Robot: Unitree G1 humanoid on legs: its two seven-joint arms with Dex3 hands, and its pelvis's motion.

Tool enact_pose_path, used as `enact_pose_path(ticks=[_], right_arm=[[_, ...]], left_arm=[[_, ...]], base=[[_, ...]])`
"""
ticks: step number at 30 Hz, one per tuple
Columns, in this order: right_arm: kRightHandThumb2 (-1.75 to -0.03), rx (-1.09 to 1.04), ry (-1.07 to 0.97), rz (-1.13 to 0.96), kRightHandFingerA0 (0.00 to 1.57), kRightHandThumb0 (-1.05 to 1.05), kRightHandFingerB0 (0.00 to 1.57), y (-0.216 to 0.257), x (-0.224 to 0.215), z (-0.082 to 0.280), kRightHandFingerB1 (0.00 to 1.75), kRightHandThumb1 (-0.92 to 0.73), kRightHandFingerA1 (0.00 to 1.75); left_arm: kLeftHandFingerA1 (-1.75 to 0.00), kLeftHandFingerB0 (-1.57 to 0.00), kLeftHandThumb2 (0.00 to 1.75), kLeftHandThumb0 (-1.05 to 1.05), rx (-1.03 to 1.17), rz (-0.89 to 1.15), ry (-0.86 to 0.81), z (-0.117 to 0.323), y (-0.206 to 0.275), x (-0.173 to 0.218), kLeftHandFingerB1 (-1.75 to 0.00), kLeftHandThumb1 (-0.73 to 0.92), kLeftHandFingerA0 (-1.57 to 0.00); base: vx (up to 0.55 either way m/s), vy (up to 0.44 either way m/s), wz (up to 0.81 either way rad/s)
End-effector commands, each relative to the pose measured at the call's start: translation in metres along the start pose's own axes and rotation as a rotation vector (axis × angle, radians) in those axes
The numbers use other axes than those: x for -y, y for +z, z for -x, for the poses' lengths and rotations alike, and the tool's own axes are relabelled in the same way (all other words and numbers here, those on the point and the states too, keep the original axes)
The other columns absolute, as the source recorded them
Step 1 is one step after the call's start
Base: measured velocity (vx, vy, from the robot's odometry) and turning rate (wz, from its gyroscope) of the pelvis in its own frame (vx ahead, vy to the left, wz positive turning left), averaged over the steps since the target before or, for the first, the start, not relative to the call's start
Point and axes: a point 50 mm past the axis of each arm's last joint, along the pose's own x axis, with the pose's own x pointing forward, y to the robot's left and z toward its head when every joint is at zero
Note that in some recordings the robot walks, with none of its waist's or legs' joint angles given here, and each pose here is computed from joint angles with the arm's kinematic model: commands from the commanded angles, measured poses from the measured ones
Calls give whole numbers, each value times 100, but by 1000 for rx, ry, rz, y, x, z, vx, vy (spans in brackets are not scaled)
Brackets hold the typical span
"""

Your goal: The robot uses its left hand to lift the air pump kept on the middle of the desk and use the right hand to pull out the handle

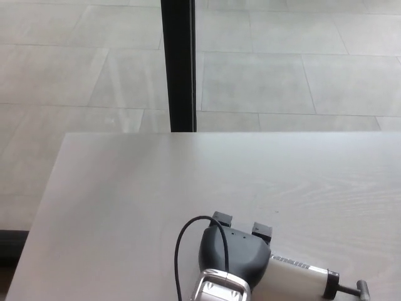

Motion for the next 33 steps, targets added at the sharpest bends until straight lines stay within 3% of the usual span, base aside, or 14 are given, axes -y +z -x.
enact_pose_path(ticks=[1, 6, 8, 15, 16, 17, 18, 20, 21, 22, 26, 27, 29, 33], right_arm=[[-65, 2, -22, 31, 66, -59, 43, 7, 6, -3, 41, -86, 73], [-65, 20, -20, 86, 69, -58, 40, 11, 4, -5, 39, -86, 68], [-65, 25, -6, 96, 68, -60, 37, 12, 3, -4, 37, -85, 72], [-65, 23, -12, 98, 62, -55, 35, 13, 2, -6, 36, -86, 73], [-98, 23, -11, 101, 62, -59, 29, 13, 1, -6, 50, -69, 77], [-98, 25, -12, 109, 62, -60, 28, 12, 1, -6, 49, -69, 77], [-65, 26, -13, 112, 66, -58, 34, 12, 1, -6, 36, -85, 76], [-65, 28, -12, 109, 65, -58, 35, 12, 0, -6, 36, -84, 76], [-99, 27, -15, 114, 62, -60, 29, 12, 1, -5, 50, -68, 78], [-99, 27, -19, 119, 62, -60, 29, 12, 1, -5, 50, -68, 78], [-99, 23, -21, 132, 58, -57, 28, 11, 3, -5, 50, -70, 77], [-65, 18, -27, 133, 62, -56, 37, 11, 4, -5, 36, -85, 78], [-65, 11, -37, 129, 65, -54, 37, 10, 6, -5, 37, -84, 78], [-64, -24, -61, 128, 71, -57, 40, 7, 10, -7, 38, -82, 85]], left_arm=[[-52, -8, 101, -80, -12, 19, -15, 2, 11, 1, -46, 64, -4], [-51, -3, 104, -79, 35, 85, 3, 2, 26, -5, -36, 63, -2], [-47, -5, 106, -86, 50, 88, 9, 3, 33, -6, -21, 66, 0], [-48, -6, 105, -91, 89, 121, 35, 6, 42, -8, -18, 67, -3], [-50, -3, 106, -88, 87, 124, 41, 5, 42, -8, -20, 65, -3], [-51, 0, 107, -84, 89, 126, 44, 5, 43, -8, -22, 65, 0], [-54, -1, 106, -76, 91, 119, 43, 6, 43, -7, -28, 61, -1], [-56, -6, 107, -90, 83, 78, 43, 5, 41, -6, -18, 67, -5], [-61, 0, 106, -89, 80, 53, 34, 5, 40, -6, -18, 68, -16], [-61, 0, 106, -89, 76, 21, 22, 5, 38, -5, -18, 68, -16], [-60, 0, 103, -86, 46, -28, -17, 4, 28, 1, -18, 65, -16], [-60, -3, 102, -88, 34, -39, -21, 4, 25, 4, -16, 65, -15], [-56, -1, 100, -73, -1, -54, -32, 3, 19, 7, -26, 57, -11], [-58, -4, 96, -72, -43, -52, -61, 2, 8, 14, -29, 53, -12]], base=[[0, 0, 0], [0, 0, 0], [0, 0, 0], [0, 0, 0], [0, 0, 0], [0, 0, 0], [0, 0, 0], [0, 0, 0], [0, 0, 0], [0, 0, 0], [0, 0, 0], [0, 0, 0], [0, 0, 0], [0, 0, 0]])
